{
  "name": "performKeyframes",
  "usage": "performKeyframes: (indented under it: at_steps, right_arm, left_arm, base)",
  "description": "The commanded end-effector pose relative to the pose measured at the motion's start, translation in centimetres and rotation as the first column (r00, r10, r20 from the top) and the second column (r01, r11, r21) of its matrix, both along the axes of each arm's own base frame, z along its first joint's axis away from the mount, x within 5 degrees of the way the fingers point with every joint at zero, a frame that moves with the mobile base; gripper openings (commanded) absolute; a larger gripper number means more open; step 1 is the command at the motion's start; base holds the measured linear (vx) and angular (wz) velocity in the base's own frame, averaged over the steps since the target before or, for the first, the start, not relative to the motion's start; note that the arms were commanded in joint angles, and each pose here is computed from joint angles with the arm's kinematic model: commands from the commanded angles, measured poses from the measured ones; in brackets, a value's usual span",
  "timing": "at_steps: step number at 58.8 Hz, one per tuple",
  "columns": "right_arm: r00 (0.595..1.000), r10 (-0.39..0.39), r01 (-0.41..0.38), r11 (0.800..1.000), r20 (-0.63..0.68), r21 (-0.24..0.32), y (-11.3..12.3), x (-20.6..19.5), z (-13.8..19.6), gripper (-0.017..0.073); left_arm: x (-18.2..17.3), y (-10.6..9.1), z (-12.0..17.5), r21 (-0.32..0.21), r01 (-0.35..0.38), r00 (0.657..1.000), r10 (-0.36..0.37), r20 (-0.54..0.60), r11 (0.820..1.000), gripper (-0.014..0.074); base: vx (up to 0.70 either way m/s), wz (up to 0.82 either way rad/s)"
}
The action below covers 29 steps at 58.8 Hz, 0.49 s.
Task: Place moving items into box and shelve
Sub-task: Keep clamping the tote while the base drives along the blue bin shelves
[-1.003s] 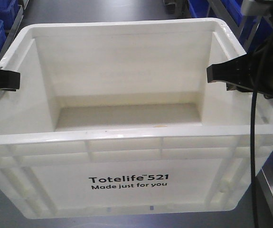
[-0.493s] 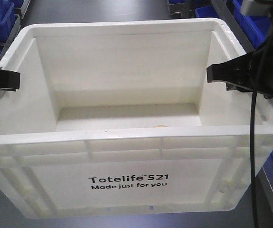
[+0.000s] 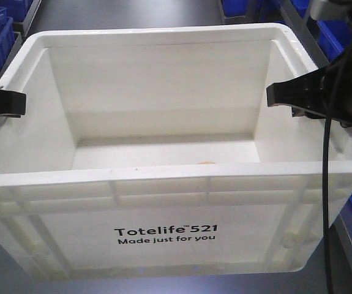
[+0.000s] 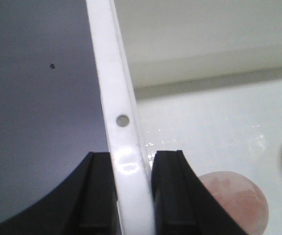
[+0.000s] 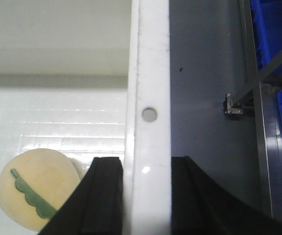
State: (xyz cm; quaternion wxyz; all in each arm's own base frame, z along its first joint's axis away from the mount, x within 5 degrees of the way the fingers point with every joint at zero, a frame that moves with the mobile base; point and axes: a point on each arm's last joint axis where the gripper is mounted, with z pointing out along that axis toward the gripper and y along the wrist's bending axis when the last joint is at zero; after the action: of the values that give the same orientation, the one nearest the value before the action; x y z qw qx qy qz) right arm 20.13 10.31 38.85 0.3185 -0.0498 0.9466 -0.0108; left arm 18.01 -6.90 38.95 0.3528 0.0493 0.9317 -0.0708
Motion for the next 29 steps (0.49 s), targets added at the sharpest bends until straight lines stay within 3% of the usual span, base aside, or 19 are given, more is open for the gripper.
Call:
performKeyframes:
  at_steps: [1,29]
  right_arm:
    - [0.981,0.030,-0.031,1.000,0.189,0.002,-0.60,0.12,2.67,0.0110]
    - [0.981,0.030,-0.031,1.000,0.189,0.002,-0.60,0.12,2.67,0.0110]
  left_arm:
    - [-0.21,0.10,2.66,-0.040,0.029,0.982,-0.021,0.186,0.999,0.0140]
    - [-0.21,0.10,2.66,-0.040,0.029,0.982,-0.021,0.186,0.999,0.0140]
  base:
    - [0.38,0.00]
    - [0.37,-0.02]
